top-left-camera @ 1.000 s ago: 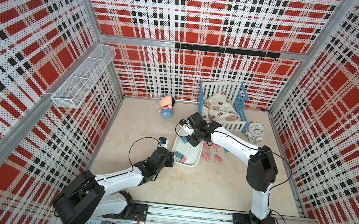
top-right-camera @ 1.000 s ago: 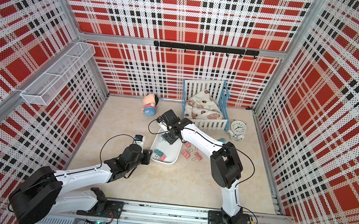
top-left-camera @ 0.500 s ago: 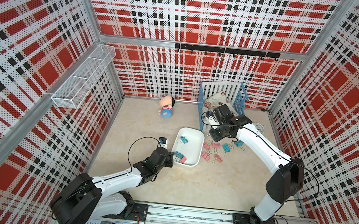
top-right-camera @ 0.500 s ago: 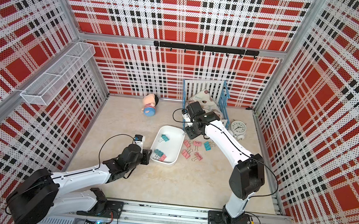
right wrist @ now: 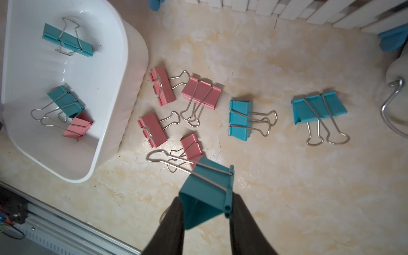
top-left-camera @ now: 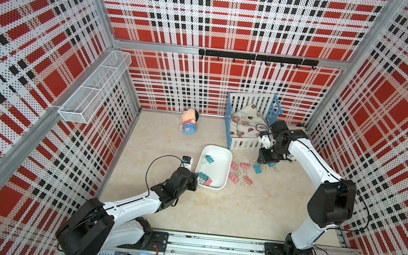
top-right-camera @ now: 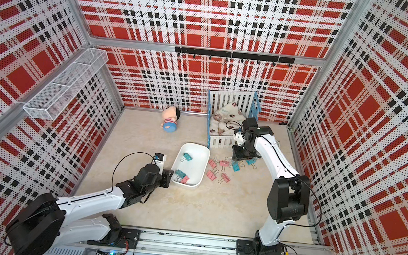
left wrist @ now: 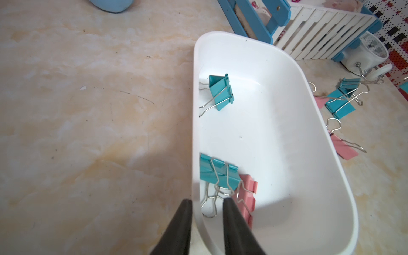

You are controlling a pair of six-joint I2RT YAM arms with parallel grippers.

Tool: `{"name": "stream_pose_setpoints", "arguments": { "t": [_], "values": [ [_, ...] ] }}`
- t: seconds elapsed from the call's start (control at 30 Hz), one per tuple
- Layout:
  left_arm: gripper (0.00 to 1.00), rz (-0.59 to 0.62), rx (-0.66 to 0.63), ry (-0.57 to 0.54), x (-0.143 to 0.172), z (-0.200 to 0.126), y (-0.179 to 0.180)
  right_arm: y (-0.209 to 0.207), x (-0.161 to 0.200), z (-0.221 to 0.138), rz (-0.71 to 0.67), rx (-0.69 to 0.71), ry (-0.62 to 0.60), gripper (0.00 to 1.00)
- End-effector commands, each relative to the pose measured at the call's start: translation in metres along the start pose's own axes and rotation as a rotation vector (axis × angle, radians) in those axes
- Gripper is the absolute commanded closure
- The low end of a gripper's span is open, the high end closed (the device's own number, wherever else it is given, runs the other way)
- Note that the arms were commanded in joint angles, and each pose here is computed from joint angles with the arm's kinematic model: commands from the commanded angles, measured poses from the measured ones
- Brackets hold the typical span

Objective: Take out the binder clips from the storage box
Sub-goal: Pick up the binder clip from the storage box, then place the binder clip at the center of the board.

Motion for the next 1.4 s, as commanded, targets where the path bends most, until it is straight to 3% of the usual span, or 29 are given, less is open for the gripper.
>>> {"name": "stream_pose_setpoints", "arguments": {
  "t": [0.0, 0.27, 0.67, 1.37],
  "values": [
    [0.68, 0.035, 0.043, -0.025, -0.010, -0.001, -0.011, 0.007, 0.012, 0.010, 0.076, -0.114, 0.058, 0.72],
    [0.68, 0.050, 0.071, -0.046, -0.018, -0.001, -0.019, -0.011, 0.037, 0.025, 0.235, -0.227, 0.154, 0.70],
    [0.68, 0.082, 0.109, -0.051, -0.021, 0.000, -0.027, -0.020, 0.066, 0.075, 0.315, -0.255, 0.325, 0.72],
    [0.68, 0.078, 0.114, -0.044, -0.019, 0.005, -0.028, -0.061, 0.074, 0.092, 0.425, -0.282, 0.358, 0.69]
  ]
}}
Point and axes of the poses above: each gripper's point midway between its finger pads, its own z axis out along the fingers, its own y axis along the line the jaws close on, x = y × z, the point moved 1 cm from there along -z, back along the fingers, and after that the axes turned 4 degrees about -z, right-handed, at the moved point
